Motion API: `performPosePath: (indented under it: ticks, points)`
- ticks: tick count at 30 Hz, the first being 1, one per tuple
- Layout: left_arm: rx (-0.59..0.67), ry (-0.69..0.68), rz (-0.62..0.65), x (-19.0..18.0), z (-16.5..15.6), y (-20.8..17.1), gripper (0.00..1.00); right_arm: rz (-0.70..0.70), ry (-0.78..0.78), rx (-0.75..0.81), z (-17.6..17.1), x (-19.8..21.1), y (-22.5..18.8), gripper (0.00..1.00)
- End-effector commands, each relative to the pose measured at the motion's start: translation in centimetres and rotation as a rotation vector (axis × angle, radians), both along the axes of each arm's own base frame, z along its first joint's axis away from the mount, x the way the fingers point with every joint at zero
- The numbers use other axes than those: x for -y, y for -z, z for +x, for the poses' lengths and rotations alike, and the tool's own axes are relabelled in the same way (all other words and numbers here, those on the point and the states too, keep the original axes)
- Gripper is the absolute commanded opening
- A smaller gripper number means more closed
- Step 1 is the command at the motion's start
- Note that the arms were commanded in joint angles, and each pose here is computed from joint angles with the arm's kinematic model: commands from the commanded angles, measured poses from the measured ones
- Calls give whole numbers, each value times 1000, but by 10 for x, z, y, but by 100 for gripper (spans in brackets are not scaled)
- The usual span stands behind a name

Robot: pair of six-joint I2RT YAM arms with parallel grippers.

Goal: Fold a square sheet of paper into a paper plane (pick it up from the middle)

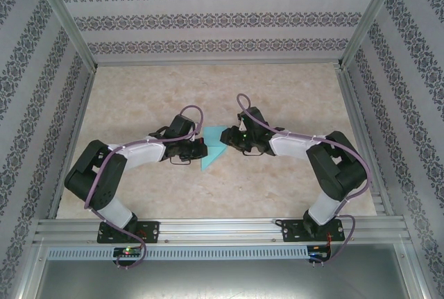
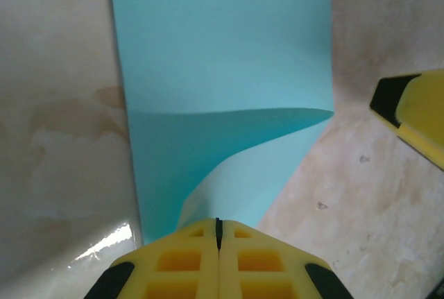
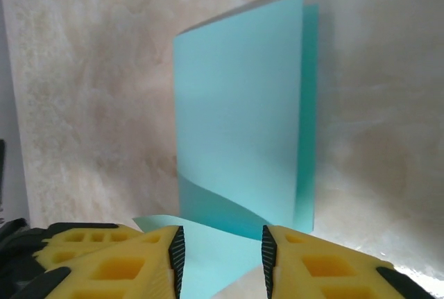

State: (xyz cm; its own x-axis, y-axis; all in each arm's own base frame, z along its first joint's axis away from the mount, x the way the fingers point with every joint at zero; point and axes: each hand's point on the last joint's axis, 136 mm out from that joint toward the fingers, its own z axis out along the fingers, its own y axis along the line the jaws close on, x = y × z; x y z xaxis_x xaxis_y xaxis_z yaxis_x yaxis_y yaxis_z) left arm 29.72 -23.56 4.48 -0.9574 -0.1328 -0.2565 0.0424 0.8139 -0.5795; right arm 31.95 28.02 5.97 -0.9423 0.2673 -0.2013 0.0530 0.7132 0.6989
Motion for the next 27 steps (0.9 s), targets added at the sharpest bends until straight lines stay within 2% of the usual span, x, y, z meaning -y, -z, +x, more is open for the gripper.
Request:
performPosePath:
  ticks: [1,7,13,20,25,27]
  points:
    - [41,-39,6,-1,13,-5,7,-12,-40,-48,-6,0,15,39]
    - [35,-47,23,-3,13,-2,7,18,-78,-67,-9,-7,19,40]
    - [47,-61,51,-10,13,-6,8,155,-188,-50,-7,-36,6,38]
    - [45,-72,85,-12,20,-2,9,189,-230,-29,-3,-39,2,32]
    - [55,-67,98,-10,27,-8,10,196,-218,-43,3,-34,6,23]
    - [61,-65,99,-9,30,-12,12,206,-200,-43,6,-33,5,16]
